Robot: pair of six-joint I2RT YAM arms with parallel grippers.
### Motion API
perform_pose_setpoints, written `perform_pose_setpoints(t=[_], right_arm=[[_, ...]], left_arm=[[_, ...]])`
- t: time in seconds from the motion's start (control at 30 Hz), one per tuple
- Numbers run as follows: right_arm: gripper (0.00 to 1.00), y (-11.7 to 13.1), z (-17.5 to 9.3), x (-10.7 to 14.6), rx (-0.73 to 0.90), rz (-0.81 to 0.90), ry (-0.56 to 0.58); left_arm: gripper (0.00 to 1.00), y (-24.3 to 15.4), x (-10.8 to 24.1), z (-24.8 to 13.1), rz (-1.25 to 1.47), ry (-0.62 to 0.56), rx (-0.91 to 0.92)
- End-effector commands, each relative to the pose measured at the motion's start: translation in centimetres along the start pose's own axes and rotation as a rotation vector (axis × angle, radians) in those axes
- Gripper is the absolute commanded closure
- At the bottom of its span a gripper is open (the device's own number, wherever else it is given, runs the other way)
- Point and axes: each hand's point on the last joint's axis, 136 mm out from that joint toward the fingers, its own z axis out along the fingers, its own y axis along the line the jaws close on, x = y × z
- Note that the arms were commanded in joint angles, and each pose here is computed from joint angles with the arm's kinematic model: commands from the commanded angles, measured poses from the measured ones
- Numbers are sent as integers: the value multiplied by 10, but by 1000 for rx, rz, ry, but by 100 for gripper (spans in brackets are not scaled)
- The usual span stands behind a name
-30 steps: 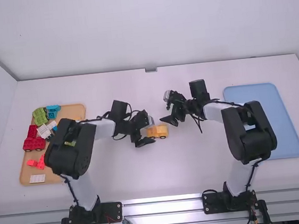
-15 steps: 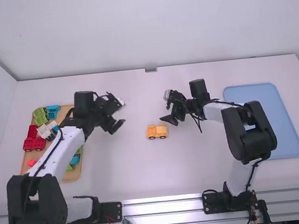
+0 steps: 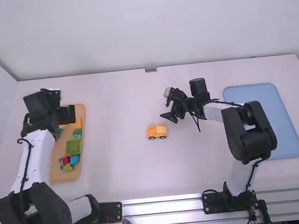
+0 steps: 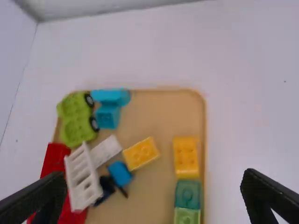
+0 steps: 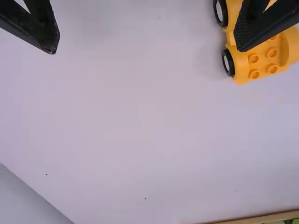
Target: Assemble lego blocks to make yellow taxi
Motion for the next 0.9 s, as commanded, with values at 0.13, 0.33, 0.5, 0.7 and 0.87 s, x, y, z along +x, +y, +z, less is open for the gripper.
perform_pose_setpoints(t=[0.13,0.33,0.5,0.7,0.87], right_arm=[[1,-10,-6,-19,30,-40,-39],[1,-14,-6,-24,47,20,-57],[1,-15,-7,-24,47,39,-56],[1,-15,-7,-23,46,93,-57],[1,-16,-7,-24,46,118,-61]], left_arm=[[1,28,-37,-8,120,107,60],[1,23,-23,16,381,394,245],[1,25,2,45,652,531,375],[11,23,29,95,909,561,484],[19,23,47,111,954,569,551]])
